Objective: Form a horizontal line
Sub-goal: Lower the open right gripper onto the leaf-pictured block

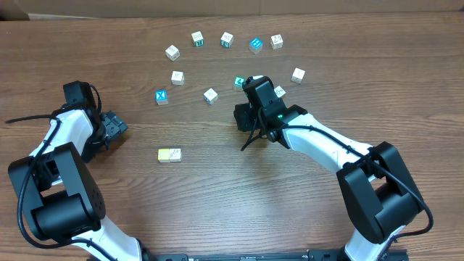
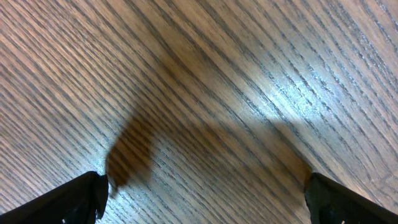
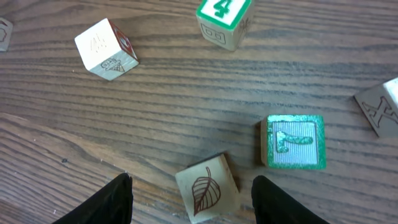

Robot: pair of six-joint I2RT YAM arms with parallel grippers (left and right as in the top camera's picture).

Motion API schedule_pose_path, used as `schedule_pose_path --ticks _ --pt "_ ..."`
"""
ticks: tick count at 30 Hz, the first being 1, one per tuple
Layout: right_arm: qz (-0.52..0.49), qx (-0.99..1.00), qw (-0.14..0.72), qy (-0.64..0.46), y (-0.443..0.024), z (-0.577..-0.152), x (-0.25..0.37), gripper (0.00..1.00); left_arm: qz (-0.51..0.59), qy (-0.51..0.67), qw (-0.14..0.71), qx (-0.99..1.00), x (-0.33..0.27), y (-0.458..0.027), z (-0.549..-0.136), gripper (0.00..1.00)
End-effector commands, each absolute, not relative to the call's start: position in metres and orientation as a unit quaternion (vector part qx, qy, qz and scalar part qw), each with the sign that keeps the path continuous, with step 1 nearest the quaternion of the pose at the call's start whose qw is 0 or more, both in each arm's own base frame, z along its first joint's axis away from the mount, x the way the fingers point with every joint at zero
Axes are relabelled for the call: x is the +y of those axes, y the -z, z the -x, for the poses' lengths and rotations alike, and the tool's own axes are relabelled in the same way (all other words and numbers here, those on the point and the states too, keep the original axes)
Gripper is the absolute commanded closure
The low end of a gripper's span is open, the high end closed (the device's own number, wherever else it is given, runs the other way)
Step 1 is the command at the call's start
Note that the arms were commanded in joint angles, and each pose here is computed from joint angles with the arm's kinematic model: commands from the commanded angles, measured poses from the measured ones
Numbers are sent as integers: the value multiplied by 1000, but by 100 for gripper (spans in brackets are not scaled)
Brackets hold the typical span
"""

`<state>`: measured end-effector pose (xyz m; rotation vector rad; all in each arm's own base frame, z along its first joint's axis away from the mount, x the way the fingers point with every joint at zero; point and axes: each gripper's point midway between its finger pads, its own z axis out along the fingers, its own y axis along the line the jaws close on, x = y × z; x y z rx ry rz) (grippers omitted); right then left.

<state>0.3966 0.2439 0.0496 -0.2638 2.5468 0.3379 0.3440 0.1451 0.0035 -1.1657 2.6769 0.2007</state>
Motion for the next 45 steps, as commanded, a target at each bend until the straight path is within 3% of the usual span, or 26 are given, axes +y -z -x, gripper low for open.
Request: schedule_pose_path --ticks 1,23,31,37,45 --pt "105 948 279 -115 -42 -395 239 40 396 -72 93 911 143 4 -338 1" --pt "107 948 279 -115 -15 -397 241 34 396 -72 93 911 143 4 -338 0" --pt "117 947 255 -153 -17 -387 254 37 396 -72 93 911 143 4 -338 0" --pt "130 945 253 -158 -17 -381 265 46 396 -72 92 911 143 4 -338 1" --pt "117 945 289 -97 -19 -391 252 47 396 -72 93 911 143 4 -338 1"
